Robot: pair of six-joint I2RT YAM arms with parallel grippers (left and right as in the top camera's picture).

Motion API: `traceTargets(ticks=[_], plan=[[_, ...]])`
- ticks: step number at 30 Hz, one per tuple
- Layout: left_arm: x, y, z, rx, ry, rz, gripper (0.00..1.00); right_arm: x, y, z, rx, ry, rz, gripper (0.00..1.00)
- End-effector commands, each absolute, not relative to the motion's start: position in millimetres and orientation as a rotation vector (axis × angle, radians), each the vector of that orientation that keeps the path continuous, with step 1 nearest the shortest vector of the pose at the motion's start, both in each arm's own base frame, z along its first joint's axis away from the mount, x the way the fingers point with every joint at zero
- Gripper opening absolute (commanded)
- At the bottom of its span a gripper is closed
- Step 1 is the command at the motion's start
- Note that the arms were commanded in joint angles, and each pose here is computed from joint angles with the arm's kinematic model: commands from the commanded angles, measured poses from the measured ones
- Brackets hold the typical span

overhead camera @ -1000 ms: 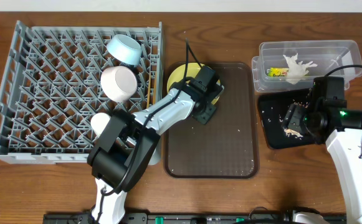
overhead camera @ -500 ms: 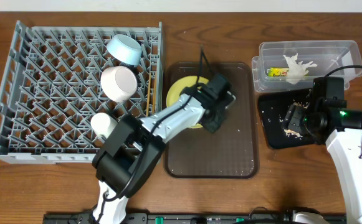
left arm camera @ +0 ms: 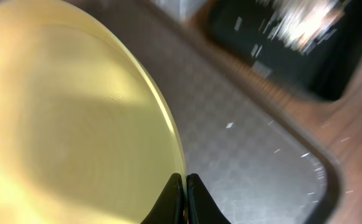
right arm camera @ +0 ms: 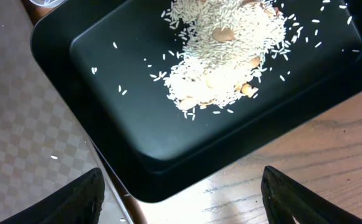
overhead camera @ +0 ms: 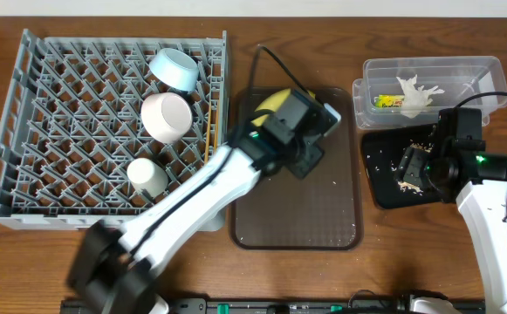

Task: Sort waste into correct bins and load items into the dishwasher rack
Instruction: 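Lift the yellow plate and stand it upright in the rack slot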

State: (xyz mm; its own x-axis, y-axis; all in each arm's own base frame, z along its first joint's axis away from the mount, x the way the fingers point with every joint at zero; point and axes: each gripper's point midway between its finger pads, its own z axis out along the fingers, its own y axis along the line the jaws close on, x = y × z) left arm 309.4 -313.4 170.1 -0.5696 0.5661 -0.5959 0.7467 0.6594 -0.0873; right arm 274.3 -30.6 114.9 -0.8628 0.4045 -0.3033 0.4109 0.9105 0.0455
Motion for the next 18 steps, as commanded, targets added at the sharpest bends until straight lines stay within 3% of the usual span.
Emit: traceTargets(ticks=[1, 6, 18], plan=[[314, -296, 216, 0.909, 2.271, -0.485, 0.06, 277, -35, 122, 0.632, 2.735, -0.039, 0.79], [334, -254, 256, 0.580, 2.282, -0.577, 0.06, 277, -35, 122, 0.632, 2.735, -0.039, 0.79], [354, -182, 299, 0.303, 2.218, -1.319, 0.06, 276, -35, 122, 0.632, 2.739, -0.039, 0.79]])
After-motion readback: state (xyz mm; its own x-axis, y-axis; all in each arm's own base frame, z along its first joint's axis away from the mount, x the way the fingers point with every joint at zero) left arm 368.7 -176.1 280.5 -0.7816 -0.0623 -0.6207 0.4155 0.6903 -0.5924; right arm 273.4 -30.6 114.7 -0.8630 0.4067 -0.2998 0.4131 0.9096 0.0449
